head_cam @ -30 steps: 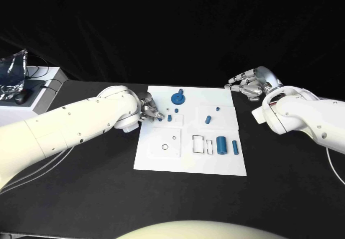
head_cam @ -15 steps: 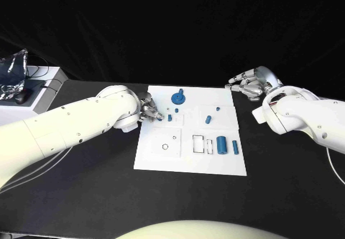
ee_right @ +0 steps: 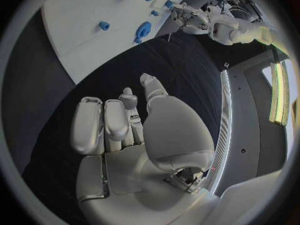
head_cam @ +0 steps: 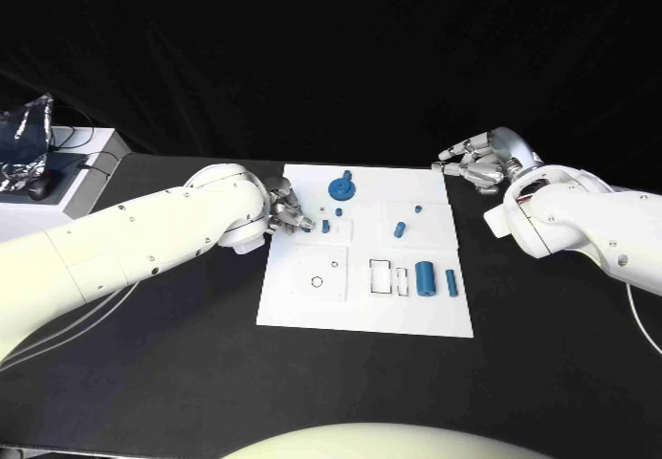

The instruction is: Assemble the parts on the task board

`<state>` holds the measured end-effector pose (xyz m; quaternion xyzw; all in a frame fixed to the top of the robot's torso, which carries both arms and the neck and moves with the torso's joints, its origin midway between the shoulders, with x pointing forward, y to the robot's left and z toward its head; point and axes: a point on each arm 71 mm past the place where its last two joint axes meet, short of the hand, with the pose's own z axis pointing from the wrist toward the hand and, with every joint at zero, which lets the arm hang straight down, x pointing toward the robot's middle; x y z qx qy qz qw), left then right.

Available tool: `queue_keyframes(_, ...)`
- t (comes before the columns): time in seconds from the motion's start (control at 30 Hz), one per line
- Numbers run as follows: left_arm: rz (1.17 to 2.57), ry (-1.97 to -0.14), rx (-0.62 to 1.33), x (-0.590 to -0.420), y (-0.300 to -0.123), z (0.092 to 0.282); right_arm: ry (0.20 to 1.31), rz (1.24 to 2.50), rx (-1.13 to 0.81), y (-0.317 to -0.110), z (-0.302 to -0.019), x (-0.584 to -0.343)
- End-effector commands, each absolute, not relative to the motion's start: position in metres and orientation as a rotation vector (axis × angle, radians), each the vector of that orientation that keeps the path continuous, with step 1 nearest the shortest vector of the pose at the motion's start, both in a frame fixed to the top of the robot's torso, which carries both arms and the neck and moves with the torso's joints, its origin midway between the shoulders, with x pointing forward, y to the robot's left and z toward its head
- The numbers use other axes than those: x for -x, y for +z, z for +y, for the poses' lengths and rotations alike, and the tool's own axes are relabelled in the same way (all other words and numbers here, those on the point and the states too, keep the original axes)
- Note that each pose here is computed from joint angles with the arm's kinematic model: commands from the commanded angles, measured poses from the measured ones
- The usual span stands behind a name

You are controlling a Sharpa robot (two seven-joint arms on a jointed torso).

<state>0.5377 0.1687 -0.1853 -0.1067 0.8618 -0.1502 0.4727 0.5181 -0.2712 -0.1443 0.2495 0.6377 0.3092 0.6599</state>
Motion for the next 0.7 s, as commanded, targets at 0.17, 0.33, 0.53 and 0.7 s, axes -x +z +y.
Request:
queue_keyframes(0.17, 2.178, -0.318, 0.258, -0.5333, -0.1991, 0.1708, 0.709, 1.444, -0.548, -0.144, -0.2698, -0.5175)
queue_keyframes(0.33, 2.186, -0.322, 0.267, -0.5332, -0.1997, 0.171, 0.71, 1.444, -0.548, -0.1439, -0.2697, -0.5173)
queue_keyframes(0.53, 2.191, -0.324, 0.271, -0.5333, -0.2001, 0.1712, 0.709, 1.443, -0.548, -0.1438, -0.2699, -0.5172)
queue_keyframes(0.7, 2.19, -0.324, 0.276, -0.5337, -0.2002, 0.1717, 0.71, 1.443, -0.548, -0.1439, -0.2698, -0.5172)
